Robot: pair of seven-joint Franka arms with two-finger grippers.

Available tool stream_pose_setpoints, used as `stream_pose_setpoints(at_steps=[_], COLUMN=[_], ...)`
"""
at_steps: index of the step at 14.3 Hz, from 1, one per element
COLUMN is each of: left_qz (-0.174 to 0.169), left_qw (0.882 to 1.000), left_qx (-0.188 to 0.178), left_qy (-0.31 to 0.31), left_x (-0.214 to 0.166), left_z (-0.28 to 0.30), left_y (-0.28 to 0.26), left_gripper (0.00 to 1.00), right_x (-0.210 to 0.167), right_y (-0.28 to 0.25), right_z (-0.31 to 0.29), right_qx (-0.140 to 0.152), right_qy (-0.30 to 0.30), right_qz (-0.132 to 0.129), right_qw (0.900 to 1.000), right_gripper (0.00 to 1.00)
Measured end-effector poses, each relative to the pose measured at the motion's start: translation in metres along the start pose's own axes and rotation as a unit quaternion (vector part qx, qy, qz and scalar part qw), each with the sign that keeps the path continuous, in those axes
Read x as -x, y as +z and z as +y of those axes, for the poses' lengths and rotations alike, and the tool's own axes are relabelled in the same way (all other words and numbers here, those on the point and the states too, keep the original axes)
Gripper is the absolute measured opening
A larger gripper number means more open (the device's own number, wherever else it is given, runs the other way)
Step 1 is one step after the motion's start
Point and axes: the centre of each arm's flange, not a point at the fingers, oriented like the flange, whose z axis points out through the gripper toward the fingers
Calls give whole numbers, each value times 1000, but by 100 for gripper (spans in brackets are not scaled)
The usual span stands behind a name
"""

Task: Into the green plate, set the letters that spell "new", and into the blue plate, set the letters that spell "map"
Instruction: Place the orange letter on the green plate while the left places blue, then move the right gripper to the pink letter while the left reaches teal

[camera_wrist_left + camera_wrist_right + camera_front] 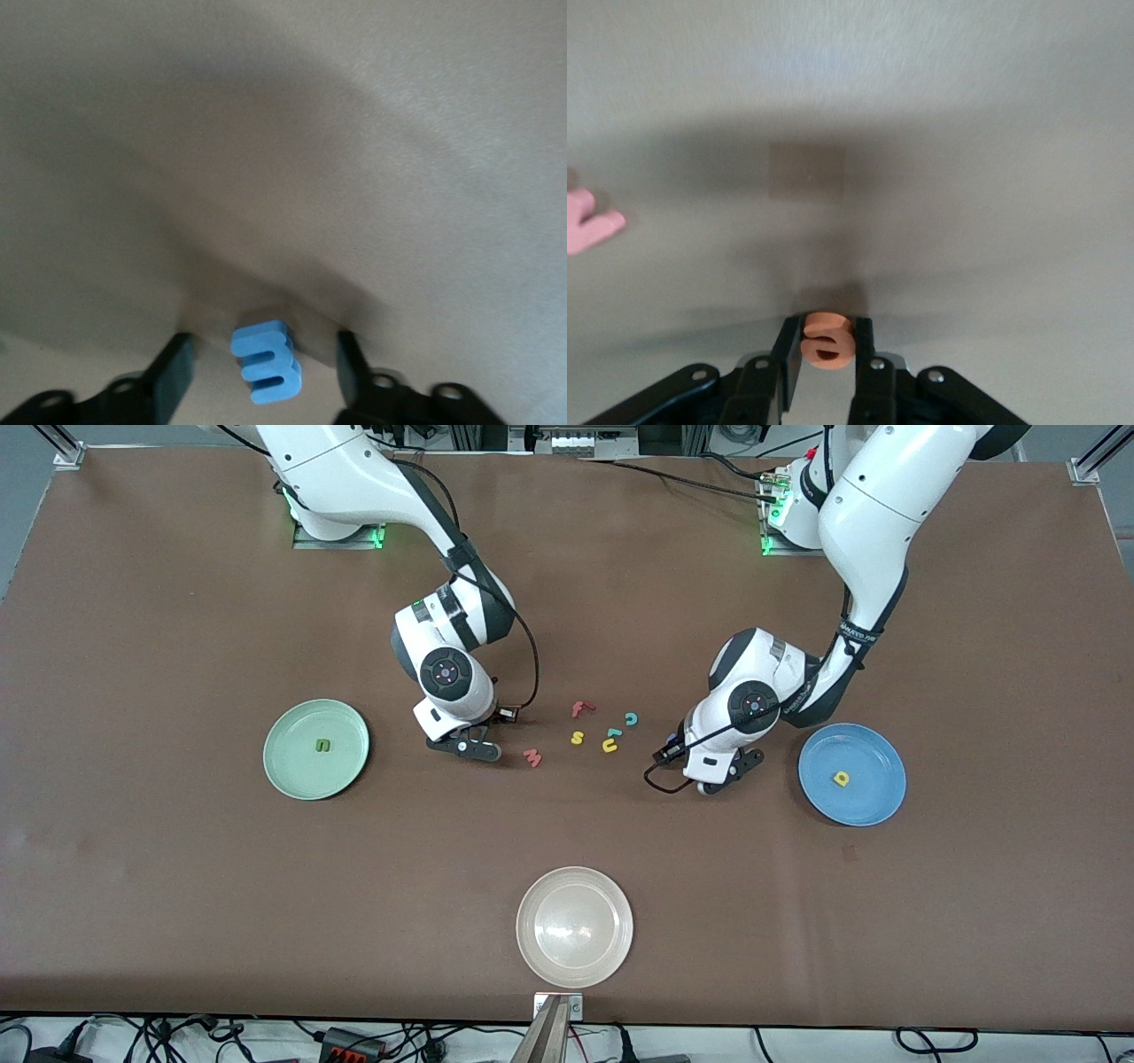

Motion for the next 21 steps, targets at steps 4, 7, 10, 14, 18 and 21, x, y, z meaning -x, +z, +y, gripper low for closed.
stream_pose_setpoints(at_steps=[4,7,10,14,18,21], left_qz=[1,0,1,-22,-13,8], left_qw=[1000,1000,1000,996,980,955], left_qx=[1,1,2,-40,-74,-117], left_qy=[1,3,8,82,182,272], left_x=[2,3,4,-23,-109,-153], left_z=[0,1,1,-12,-67,-109], left_y=[-3,-3,-5,-49,-109,-116], left_gripper=[38,27,27,27,27,27], right_x=[-56,-110,-122,-114,-114,-115], right_y=[-58,-86,-73,-46,-28,-24], right_z=[80,193,249,241,239,239], right_qx=[19,41,44,54,63,64], right_qy=[-21,-73,-82,-91,-93,-91], right_qz=[-5,-17,-38,-59,-67,-67], right_qw=[1000,996,995,993,991,992], right_gripper=[28,28,28,28,28,52])
